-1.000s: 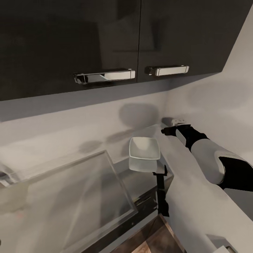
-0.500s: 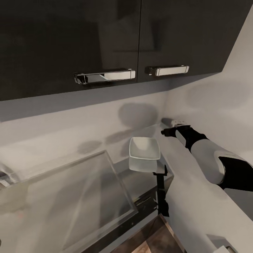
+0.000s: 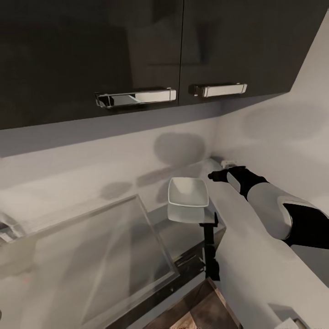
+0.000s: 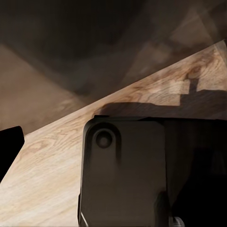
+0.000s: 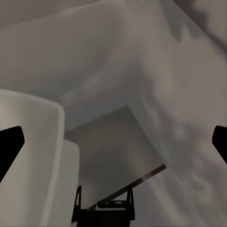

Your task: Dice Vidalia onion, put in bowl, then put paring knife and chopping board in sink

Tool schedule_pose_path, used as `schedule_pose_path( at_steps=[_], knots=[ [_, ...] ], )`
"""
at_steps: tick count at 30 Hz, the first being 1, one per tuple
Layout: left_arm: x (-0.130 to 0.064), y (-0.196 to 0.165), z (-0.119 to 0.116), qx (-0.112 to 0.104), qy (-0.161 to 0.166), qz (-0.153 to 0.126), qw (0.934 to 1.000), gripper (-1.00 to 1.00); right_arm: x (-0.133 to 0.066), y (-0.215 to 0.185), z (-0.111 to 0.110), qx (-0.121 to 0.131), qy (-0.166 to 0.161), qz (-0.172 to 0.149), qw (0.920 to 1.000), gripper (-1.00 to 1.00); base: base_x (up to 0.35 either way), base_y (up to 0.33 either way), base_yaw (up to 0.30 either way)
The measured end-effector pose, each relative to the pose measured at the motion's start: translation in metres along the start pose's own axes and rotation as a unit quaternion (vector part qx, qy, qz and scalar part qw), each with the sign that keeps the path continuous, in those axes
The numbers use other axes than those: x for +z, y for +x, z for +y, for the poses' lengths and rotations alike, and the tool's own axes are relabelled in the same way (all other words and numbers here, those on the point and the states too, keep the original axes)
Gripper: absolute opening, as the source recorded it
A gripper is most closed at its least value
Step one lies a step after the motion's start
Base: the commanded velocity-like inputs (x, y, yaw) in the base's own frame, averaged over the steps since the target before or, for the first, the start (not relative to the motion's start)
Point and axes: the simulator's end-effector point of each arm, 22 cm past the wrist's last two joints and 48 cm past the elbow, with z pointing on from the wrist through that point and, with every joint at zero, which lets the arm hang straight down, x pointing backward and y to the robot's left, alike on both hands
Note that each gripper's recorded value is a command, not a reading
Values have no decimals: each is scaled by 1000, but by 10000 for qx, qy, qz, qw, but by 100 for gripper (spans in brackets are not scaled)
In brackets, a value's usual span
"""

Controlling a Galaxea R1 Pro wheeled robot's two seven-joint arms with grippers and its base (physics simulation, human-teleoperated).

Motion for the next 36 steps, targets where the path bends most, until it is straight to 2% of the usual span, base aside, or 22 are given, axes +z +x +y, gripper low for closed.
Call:
schedule_pose_path(
  at_steps=[36],
  knots=[
    [-6,16,1,1,-10,283,9996,100,31,41,15,-14,-115,353,9993,100,0,0,0]
  ],
)
